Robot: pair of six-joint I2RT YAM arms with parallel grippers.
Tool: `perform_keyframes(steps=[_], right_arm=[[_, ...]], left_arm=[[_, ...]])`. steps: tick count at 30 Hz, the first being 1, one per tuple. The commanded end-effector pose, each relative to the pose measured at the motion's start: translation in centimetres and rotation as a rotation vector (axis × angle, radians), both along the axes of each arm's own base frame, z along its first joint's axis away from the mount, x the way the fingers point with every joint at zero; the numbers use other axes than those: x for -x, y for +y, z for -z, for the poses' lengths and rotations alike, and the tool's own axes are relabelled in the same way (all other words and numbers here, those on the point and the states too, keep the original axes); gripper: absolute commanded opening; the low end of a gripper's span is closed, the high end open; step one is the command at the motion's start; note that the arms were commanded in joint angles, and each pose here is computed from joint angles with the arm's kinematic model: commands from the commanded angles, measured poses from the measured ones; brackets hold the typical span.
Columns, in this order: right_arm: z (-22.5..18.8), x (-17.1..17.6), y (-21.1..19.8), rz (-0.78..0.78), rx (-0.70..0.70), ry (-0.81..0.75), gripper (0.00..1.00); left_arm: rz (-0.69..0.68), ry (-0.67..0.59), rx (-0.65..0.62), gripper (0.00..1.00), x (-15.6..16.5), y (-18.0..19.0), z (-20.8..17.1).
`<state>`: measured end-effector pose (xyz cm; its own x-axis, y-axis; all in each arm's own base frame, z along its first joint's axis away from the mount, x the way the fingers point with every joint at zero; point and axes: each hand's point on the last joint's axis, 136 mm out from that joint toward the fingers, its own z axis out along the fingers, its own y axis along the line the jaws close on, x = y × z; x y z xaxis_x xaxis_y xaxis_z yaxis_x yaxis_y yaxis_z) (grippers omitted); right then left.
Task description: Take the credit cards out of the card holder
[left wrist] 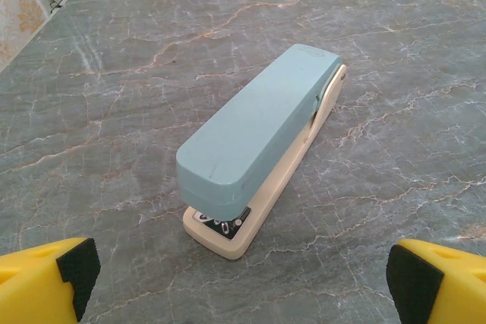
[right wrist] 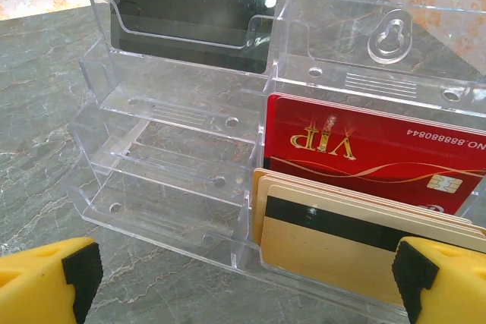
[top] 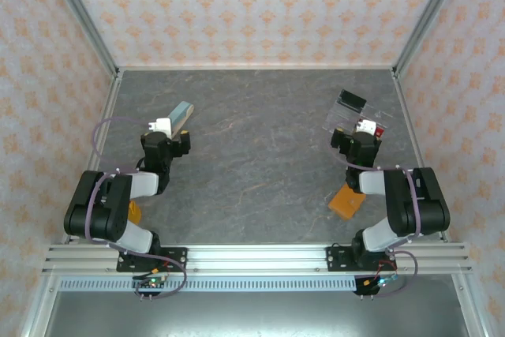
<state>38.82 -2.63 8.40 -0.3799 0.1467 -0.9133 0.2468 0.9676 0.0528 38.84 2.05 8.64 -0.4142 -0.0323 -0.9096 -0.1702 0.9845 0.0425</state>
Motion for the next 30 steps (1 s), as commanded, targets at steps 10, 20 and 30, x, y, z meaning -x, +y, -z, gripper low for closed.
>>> perform_keyframes(steps=[10, 20, 30], right_arm=[[-0.5, -0.6, -0.1, 0.002, -0.005, -0.013, 1.0], [-0.5, -0.5, -0.1, 0.002, -0.005, -0.013, 1.0], [-5.8, 1.2, -1.4, 0.092, -0.027, -0.035, 1.0]], left_arm=[[-0.021, -0.022, -0.006, 1.0, -0.5, 0.4, -0.8], [-0.021, -0.023, -0.005, 1.0, -0.5, 0.4, -0.8], [-0.108, -0.04, 0.018, 1.0, 0.5, 1.6, -6.7]])
